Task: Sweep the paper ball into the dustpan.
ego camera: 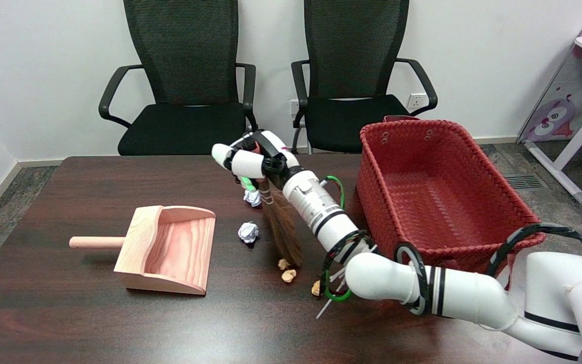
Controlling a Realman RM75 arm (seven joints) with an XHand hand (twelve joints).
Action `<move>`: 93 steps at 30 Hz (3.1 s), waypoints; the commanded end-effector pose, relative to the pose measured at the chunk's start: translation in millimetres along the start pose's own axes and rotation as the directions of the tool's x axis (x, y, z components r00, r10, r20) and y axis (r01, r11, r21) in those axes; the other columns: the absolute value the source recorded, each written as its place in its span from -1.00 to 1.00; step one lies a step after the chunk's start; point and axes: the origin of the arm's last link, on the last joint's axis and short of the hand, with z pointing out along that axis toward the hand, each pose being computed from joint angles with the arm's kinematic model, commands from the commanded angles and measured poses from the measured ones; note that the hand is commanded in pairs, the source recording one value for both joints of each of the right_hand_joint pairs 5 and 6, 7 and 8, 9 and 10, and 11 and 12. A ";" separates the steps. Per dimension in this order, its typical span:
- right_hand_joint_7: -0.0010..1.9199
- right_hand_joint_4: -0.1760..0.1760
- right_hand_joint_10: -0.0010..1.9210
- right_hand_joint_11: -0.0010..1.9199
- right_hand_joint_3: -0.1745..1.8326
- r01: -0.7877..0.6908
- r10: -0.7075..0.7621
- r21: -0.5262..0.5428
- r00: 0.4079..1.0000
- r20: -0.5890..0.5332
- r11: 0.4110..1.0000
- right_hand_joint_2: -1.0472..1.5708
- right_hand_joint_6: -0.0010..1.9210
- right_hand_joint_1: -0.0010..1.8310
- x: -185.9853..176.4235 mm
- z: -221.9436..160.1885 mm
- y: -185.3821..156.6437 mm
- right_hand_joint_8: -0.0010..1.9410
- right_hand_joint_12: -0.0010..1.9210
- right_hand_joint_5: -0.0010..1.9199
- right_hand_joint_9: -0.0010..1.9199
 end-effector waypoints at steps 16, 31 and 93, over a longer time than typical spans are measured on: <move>1.00 0.23 1.00 1.00 0.37 -0.348 0.348 0.006 0.936 0.057 0.937 1.00 1.00 0.09 -34.4 9.5 -11.3 0.98 1.00 1.00 1.00; 1.00 0.16 1.00 1.00 0.42 -0.600 0.637 -0.224 0.753 0.167 0.768 1.00 1.00 0.04 -74.4 43.8 -9.3 0.98 1.00 1.00 1.00; 1.00 0.08 1.00 1.00 -0.45 0.101 -0.118 0.101 0.977 0.180 0.990 1.00 1.00 0.14 73.6 124.5 -102.0 0.98 1.00 1.00 1.00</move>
